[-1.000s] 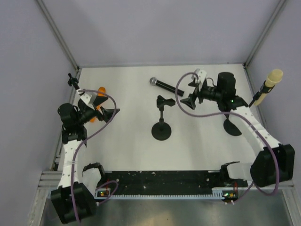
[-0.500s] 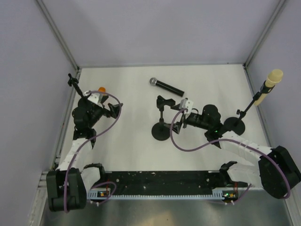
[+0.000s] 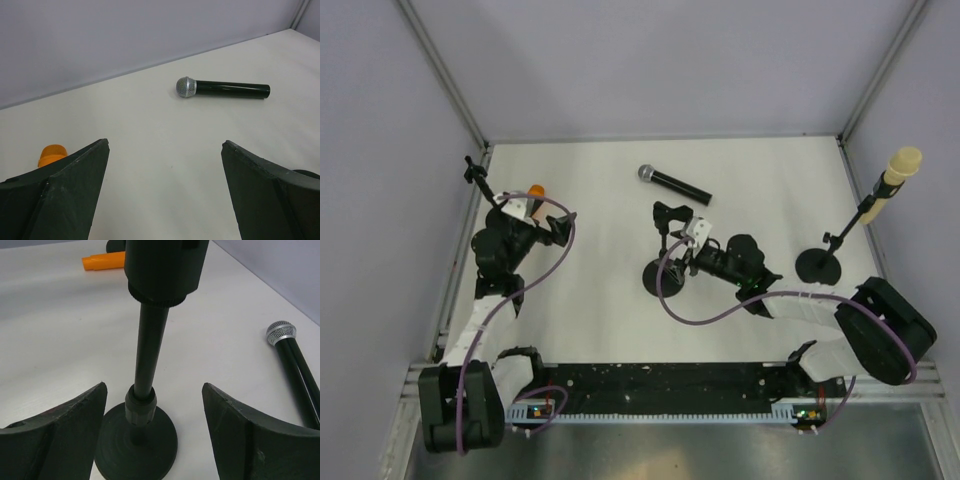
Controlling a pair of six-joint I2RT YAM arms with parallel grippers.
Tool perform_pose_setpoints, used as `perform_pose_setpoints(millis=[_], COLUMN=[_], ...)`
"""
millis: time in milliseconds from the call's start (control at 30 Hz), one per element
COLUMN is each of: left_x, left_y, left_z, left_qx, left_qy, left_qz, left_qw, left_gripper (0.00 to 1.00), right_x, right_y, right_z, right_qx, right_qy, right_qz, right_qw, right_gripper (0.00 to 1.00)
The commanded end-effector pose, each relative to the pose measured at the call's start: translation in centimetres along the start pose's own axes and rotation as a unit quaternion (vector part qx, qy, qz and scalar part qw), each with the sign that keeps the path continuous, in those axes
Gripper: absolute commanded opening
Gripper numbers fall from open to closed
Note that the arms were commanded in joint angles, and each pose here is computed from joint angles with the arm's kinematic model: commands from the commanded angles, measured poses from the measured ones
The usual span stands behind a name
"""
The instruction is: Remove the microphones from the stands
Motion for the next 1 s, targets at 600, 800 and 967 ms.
perform_pose_setpoints(millis=[600, 800, 967], left_x=[-1.2, -1.6, -4.5], left_y=[-0.1, -0.2, -1.4], left_z=[0.0, 0.1, -1.3], left_qx=[0.007, 0.011, 0.078], left_qy=[-0.029, -0.041, -0.104], left_qz=[-0.025, -0.029, -0.027], left_qw=[0.999, 0.999, 0.991], left_gripper=[0.99, 0.99, 0.99], right_x=[-0.6, -4.0, -8.9], right_y=[-0.5, -1.4, -3.0], right_z=[1.0, 0.4, -1.4], right_qx=[-0.027, -0.032, -0.034], right_qy=[-0.002, -0.004, -0.061], right_qz=[-0.036, -0.031, -0.01], right_qw=[0.999, 0.999, 0.997], right_gripper=[0.0, 0.0, 0.0])
Point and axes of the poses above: each gripper's point midway between its finger pads, its own y axis back along the fingers, its own z axis along the line the jaws close on, x = y × z, the point moved 8 cm from there along y, back along the fingers, and after that the axes turned 3 degrees about -y, right-handed, at the moved point
